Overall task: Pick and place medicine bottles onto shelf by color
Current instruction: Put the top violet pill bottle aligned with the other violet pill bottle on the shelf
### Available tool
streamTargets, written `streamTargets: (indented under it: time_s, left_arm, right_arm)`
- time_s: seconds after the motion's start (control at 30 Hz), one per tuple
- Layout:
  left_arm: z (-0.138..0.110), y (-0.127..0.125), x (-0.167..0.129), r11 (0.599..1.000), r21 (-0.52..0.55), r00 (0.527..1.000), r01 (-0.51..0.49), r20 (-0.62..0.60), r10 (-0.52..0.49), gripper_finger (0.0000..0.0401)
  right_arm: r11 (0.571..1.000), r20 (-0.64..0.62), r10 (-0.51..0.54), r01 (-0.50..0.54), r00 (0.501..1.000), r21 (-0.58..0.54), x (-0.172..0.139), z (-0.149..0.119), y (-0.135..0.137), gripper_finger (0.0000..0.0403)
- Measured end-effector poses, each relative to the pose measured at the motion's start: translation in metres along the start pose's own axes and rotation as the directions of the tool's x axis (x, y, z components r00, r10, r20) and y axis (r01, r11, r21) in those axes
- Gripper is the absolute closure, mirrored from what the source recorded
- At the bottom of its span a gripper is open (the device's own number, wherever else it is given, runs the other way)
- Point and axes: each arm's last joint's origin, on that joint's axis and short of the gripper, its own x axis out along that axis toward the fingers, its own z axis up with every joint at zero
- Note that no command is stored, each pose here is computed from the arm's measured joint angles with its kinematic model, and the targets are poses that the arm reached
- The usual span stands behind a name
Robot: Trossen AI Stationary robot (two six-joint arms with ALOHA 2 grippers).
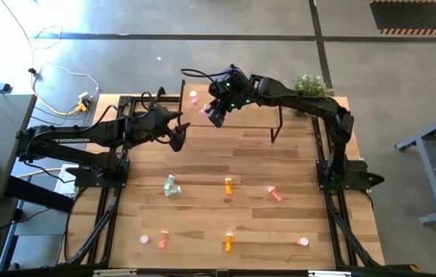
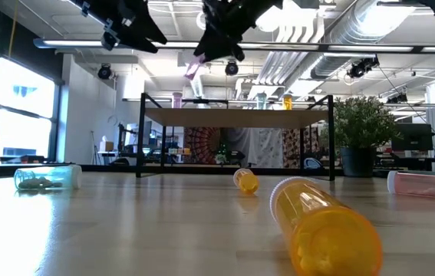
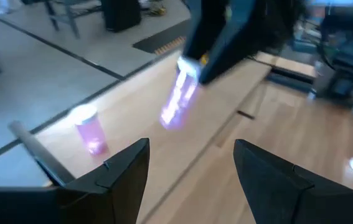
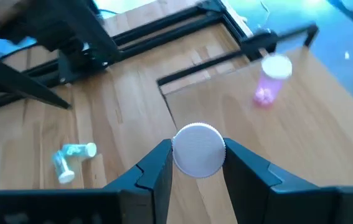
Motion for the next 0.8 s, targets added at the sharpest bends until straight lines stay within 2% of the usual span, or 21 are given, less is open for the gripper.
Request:
streamTargets:
  time_s: [0.27, 0.47, 0.67, 0.8]
  left_arm:
    - [-0.002, 0.002, 0.006, 0.993, 0.005, 0.992, 0.114, -0.050, -0.114, 0.0176]
    - [0.002, 0.003, 0.008, 0.980, 0.005, 0.980, 0.198, -0.021, -0.198, 0.0176]
    - [0.004, 0.004, 0.009, 0.970, -0.003, 0.970, 0.242, -0.016, -0.242, 0.0176]
    - [0.004, 0.002, 0.012, 0.970, -0.005, 0.970, 0.244, -0.007, -0.244, 0.0176]
  right_arm:
    - [0.984, -0.030, 0.042, -0.047, 0.999, -0.172, -0.031, 0.015, 0.011, 0.0286]
    - [0.962, -0.098, 0.149, -0.167, 0.984, -0.217, -0.033, 0.010, 0.018, 0.0286]
    - [0.938, -0.105, 0.177, -0.200, 0.979, -0.284, -0.032, 0.009, 0.026, 0.0286]
    - [0.940, -0.103, 0.187, -0.208, 0.977, -0.272, -0.028, 0.009, 0.029, 0.0286]
